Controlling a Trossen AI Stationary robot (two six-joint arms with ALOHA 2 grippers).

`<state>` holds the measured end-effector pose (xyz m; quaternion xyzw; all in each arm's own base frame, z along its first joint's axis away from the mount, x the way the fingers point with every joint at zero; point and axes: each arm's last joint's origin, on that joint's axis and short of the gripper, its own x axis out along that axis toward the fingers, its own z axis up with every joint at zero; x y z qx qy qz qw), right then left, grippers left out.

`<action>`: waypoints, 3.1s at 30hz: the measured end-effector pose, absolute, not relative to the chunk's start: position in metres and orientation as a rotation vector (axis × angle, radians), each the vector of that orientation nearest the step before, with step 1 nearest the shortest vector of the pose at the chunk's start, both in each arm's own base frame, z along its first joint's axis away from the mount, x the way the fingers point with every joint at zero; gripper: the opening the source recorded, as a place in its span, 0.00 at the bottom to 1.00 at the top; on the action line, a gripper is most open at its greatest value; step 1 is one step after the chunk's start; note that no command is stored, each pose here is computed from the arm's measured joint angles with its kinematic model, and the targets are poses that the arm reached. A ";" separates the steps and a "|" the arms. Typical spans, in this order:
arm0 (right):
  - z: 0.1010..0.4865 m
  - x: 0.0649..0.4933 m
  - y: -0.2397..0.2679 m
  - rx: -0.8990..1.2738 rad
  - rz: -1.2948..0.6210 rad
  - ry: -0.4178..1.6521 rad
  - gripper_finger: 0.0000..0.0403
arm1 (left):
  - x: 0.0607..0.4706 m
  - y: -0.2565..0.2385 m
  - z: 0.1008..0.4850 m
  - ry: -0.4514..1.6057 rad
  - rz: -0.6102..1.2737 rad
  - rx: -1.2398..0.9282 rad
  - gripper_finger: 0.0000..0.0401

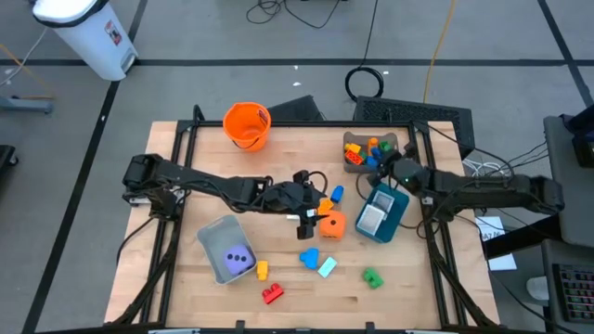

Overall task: Pick & Place Toys
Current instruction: Put the blue game piece into the black bin

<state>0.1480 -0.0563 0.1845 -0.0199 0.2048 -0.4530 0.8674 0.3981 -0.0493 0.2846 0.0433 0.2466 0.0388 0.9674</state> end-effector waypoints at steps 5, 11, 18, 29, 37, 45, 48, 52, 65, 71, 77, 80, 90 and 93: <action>0.181 0.145 -0.063 0.044 -0.941 0.437 0.22 | 0.399 -0.047 0.285 0.492 0.085 0.084 0.67; 0.181 0.144 -0.066 0.050 -0.959 0.438 0.33 | 0.398 -0.047 0.285 0.498 0.085 0.084 0.67; 0.190 0.150 -0.065 0.042 -0.865 0.352 0.36 | 0.396 -0.049 0.282 0.531 0.082 0.084 0.67; 0.216 0.166 -0.048 0.119 -0.093 0.079 0.34 | 0.386 -0.062 0.269 0.696 -0.003 0.048 0.67; 0.220 0.167 -0.038 0.160 0.149 0.048 0.34 | 0.376 -0.092 0.263 0.761 -0.156 0.001 0.67; 0.222 0.170 -0.018 0.140 0.272 0.038 0.35 | 0.359 -0.122 0.241 0.842 -0.184 -0.062 0.67; 0.222 0.171 -0.009 0.139 0.319 0.041 0.34 | 0.354 -0.126 0.233 0.858 -0.169 -0.060 0.67; 0.219 0.171 0.002 0.158 0.380 0.069 0.33 | 0.351 -0.129 0.219 0.827 -0.142 -0.037 0.67; 0.185 0.161 0.018 0.124 0.278 0.094 0.32 | 0.366 -0.130 0.159 0.890 -0.150 -0.041 0.67; 0.189 0.161 0.018 0.120 0.282 0.047 0.32 | 0.373 -0.128 0.138 0.926 -0.156 -0.051 0.67; 0.190 0.161 0.018 0.120 0.283 0.038 0.32 | 0.379 -0.127 0.129 0.897 -0.175 -0.060 0.67; 0.191 0.161 0.018 0.119 0.283 0.028 0.32 | 0.381 -0.126 0.124 0.903 -0.188 -0.057 0.67; 0.191 0.161 0.018 0.118 0.283 0.031 0.32 | 0.385 -0.122 0.123 0.876 -0.206 -0.044 0.53; 0.191 0.161 0.018 0.116 0.283 0.031 0.32 | 0.386 -0.121 0.123 0.872 -0.205 -0.040 0.42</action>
